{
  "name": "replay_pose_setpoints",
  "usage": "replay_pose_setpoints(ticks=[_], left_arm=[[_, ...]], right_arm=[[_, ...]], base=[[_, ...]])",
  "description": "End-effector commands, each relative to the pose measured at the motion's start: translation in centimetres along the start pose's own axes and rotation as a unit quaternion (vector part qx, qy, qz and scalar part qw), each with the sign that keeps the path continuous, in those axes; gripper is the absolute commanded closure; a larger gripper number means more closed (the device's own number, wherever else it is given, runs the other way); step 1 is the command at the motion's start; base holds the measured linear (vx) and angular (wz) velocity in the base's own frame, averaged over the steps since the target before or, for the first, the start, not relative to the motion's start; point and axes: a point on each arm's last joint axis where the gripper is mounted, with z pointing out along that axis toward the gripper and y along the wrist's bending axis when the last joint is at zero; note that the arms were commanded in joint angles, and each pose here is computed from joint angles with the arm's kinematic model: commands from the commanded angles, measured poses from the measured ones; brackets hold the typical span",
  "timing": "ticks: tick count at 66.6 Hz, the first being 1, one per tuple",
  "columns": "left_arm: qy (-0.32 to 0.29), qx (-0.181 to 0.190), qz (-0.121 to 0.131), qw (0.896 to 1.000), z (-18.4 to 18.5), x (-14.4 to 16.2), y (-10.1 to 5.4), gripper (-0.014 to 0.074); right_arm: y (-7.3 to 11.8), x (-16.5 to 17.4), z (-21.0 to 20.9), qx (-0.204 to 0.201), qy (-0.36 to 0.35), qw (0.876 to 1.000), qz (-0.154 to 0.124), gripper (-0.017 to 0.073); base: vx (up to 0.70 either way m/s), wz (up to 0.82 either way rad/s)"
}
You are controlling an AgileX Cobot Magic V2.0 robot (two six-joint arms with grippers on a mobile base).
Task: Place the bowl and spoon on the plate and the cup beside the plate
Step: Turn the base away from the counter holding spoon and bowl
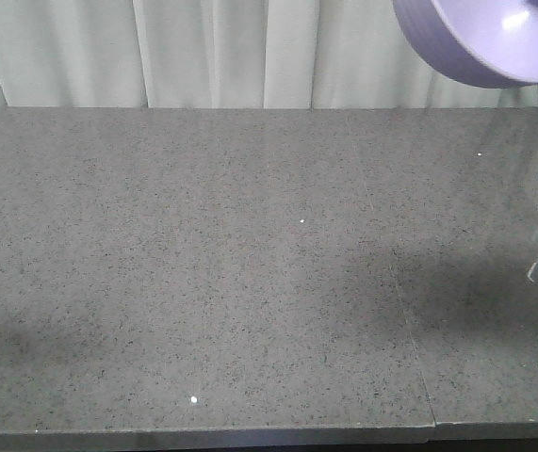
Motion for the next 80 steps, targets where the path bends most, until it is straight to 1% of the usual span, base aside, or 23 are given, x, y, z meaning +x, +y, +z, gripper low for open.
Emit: replay_pose_setpoints(ticks=[1, 51, 80], left_arm=[[-0.047, 0.008, -0.006, 0.999, -0.77, -1.17, -0.46, 0.0599], [-0.047, 0.008, -0.006, 0.999, -0.77, -1.17, -0.46, 0.0599], [-0.047, 0.008, -0.006, 0.999, -0.77, -1.17, -0.46, 0.0599]], right_arm=[[0.95, -1.21, -1.23, 0.000, -0.048, 0.999, -0.008, 0.0568], [0.95, -1.21, -1.23, 0.000, -0.048, 0.999, -0.008, 0.0568], [0.97, -1.19, -1.23, -0.001, -0.047, 0.999, -0.008, 0.0568]], base=[[0.00, 0.00], [0.00, -0.01], [0.00, -0.14]])
